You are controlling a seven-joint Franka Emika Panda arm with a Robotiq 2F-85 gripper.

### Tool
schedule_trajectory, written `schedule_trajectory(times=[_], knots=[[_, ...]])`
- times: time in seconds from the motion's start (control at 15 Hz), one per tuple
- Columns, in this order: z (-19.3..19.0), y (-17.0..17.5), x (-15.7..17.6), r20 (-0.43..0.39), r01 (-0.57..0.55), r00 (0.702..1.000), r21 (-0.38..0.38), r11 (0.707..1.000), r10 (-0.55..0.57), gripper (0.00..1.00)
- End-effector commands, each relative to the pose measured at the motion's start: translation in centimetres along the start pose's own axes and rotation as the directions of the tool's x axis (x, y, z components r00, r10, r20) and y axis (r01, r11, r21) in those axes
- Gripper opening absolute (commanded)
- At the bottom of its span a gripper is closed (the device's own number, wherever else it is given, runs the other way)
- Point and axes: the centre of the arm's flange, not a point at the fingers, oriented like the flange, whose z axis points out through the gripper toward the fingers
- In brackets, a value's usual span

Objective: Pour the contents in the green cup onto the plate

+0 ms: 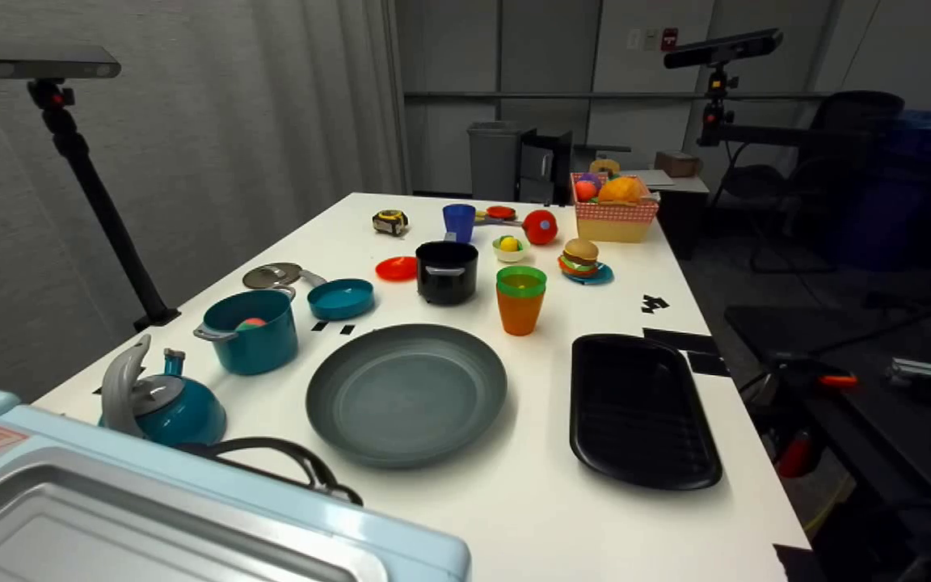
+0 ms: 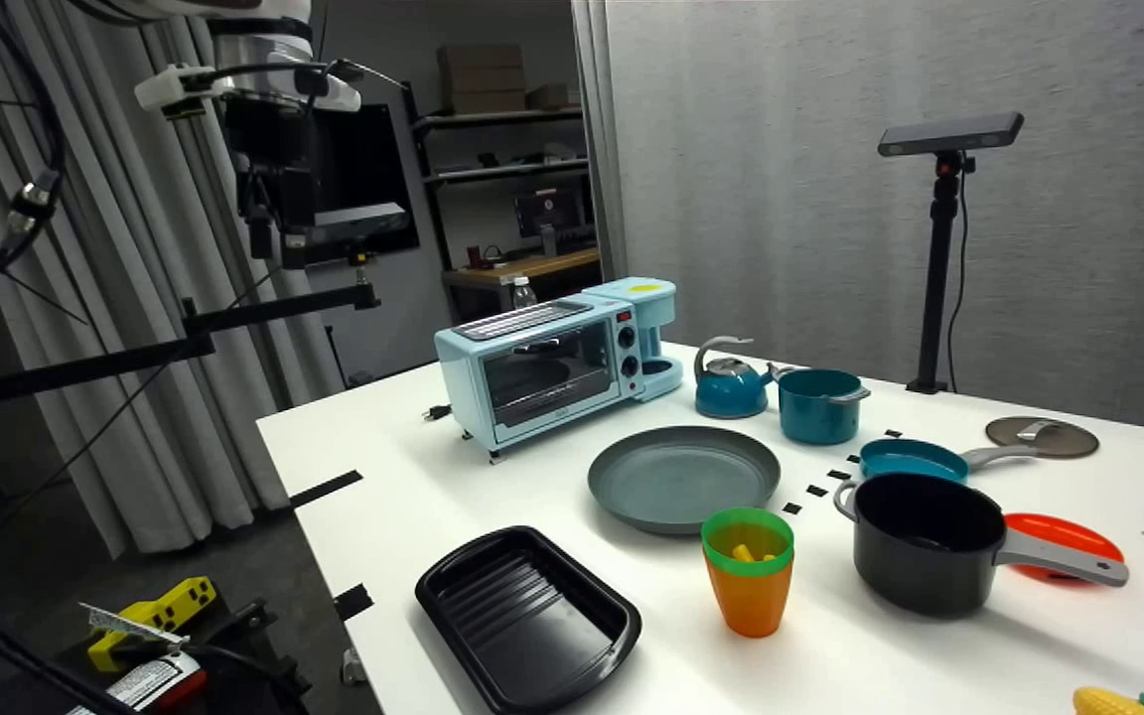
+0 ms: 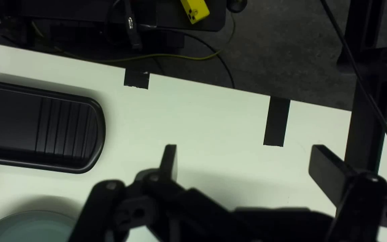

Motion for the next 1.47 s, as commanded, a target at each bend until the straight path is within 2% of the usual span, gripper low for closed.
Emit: schedule_trajectory(times=[0.0,1.13,1.4], knots=[[0.0,0.0,0.0,0.0,0.0,1.0,0.0,1.0,0.0,1.0],[0.03,-0.02,0.01,-0.002,-0.002,1.0,0.002,1.0,0.002,1.0],[0.14,0.13,0.36,-0.059,-0.021,0.998,-0.03,0.999,0.02,1.0]])
